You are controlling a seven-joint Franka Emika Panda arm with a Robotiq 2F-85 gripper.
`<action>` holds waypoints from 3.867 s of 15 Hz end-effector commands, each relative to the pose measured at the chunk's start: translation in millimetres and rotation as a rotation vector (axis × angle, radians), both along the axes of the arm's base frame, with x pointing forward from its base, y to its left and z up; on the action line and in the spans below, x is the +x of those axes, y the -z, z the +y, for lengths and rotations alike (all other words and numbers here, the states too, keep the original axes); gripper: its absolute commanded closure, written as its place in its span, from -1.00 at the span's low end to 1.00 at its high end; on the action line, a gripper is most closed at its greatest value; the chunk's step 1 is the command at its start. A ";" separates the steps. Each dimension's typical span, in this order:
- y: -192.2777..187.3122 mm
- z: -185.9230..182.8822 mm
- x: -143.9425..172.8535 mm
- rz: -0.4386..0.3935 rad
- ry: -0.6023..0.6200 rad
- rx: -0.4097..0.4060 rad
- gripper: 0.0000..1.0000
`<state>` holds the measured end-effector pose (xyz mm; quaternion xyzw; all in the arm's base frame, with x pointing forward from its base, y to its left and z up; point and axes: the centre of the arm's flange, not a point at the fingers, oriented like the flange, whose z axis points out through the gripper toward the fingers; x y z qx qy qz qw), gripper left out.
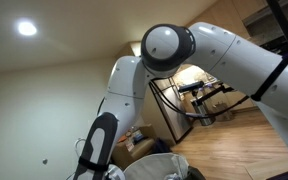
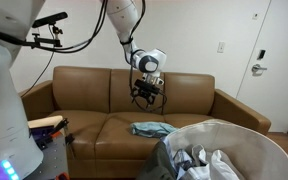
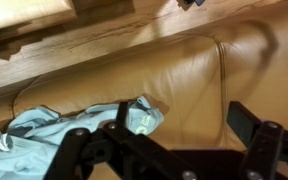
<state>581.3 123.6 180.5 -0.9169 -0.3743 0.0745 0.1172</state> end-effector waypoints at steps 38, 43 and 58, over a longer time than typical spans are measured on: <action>281.3 105.4 87.0 -0.467 -0.713 -0.220 -1.00; 300.9 91.5 86.8 -0.460 -0.727 -0.232 -0.33; 119.7 57.1 163.8 -0.560 -0.700 -0.211 0.83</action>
